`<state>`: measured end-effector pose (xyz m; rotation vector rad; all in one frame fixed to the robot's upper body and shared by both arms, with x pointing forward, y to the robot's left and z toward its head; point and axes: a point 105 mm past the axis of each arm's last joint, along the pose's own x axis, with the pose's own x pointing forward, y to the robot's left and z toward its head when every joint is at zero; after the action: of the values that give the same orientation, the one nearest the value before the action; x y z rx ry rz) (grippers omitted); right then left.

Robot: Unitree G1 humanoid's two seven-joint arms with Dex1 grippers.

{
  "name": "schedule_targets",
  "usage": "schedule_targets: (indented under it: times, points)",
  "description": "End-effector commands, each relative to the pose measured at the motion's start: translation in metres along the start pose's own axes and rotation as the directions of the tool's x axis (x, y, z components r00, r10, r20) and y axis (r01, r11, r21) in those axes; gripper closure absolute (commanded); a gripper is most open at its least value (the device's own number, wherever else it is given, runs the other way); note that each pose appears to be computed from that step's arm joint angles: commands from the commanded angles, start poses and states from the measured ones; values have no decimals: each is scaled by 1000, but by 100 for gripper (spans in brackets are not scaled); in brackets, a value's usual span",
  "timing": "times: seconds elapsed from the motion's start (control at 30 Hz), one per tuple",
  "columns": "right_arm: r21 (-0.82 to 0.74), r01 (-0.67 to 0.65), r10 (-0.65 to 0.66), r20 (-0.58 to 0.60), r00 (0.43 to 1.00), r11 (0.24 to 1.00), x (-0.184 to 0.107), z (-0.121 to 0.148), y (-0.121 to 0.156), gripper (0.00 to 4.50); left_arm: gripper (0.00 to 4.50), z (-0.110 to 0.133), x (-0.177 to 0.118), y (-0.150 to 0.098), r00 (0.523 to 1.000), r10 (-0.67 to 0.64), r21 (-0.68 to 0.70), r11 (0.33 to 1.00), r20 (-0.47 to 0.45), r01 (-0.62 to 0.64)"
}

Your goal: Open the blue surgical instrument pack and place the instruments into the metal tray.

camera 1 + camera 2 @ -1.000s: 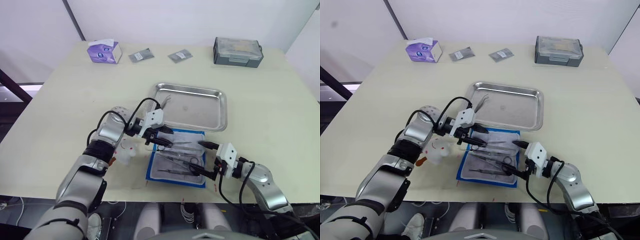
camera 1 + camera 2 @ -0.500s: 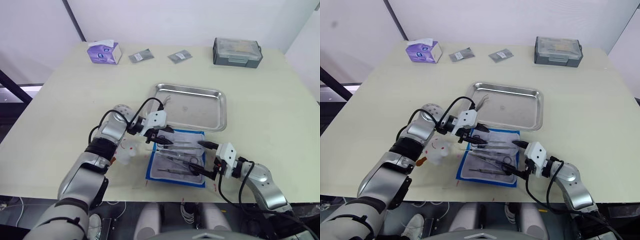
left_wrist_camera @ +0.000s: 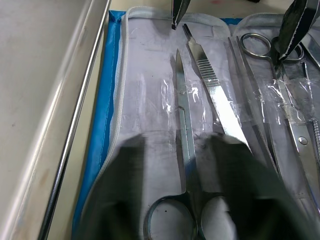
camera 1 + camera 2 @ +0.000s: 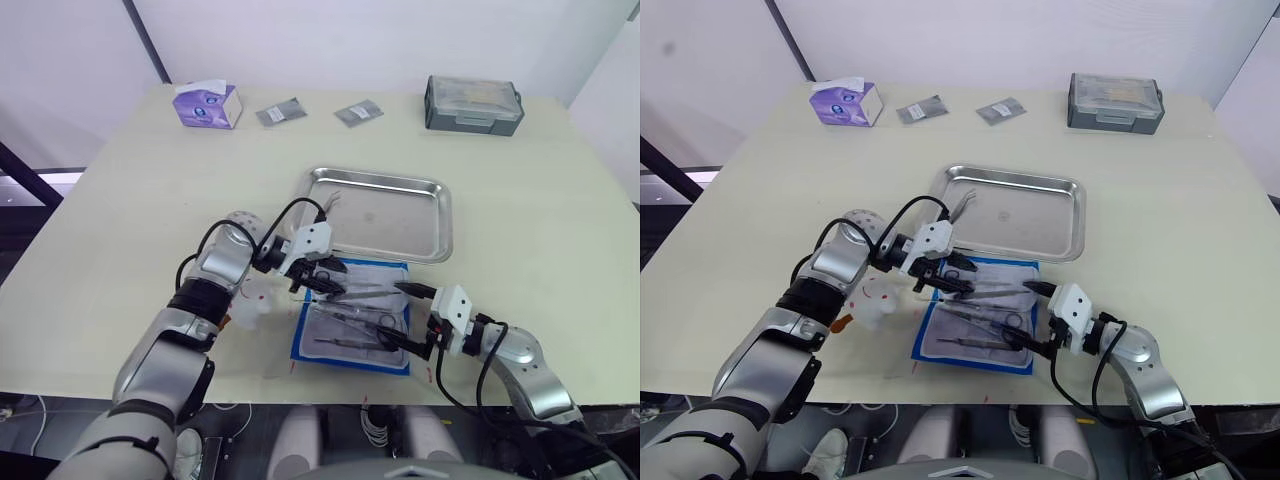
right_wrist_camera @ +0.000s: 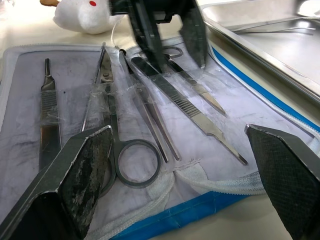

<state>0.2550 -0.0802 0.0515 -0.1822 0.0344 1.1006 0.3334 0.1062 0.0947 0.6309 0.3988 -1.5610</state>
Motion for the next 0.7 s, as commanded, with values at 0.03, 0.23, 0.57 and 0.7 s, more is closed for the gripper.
schedule_targets:
  times: [0.03, 0.23, 0.57, 0.7]
  points:
    - [79, -15, 22, -92, 996, 997, 1, -28, 12, 0, 440, -7, 2, -5, 999, -22, -15, 1000, -29, 22]
    - [79, -10, 18, -92, 996, 997, 1, -29, 11, 0, 445, -7, 3, -5, 999, -26, -9, 1000, -34, 26]
    - [83, -21, 29, -92, 995, 996, 2, -29, 12, 0, 445, 17, -1, -8, 997, -71, 18, 997, -25, 72]
    - [82, -26, 33, -93, 995, 996, 2, -29, 13, 0, 445, 21, 0, -9, 996, -78, 6, 997, -51, 79]
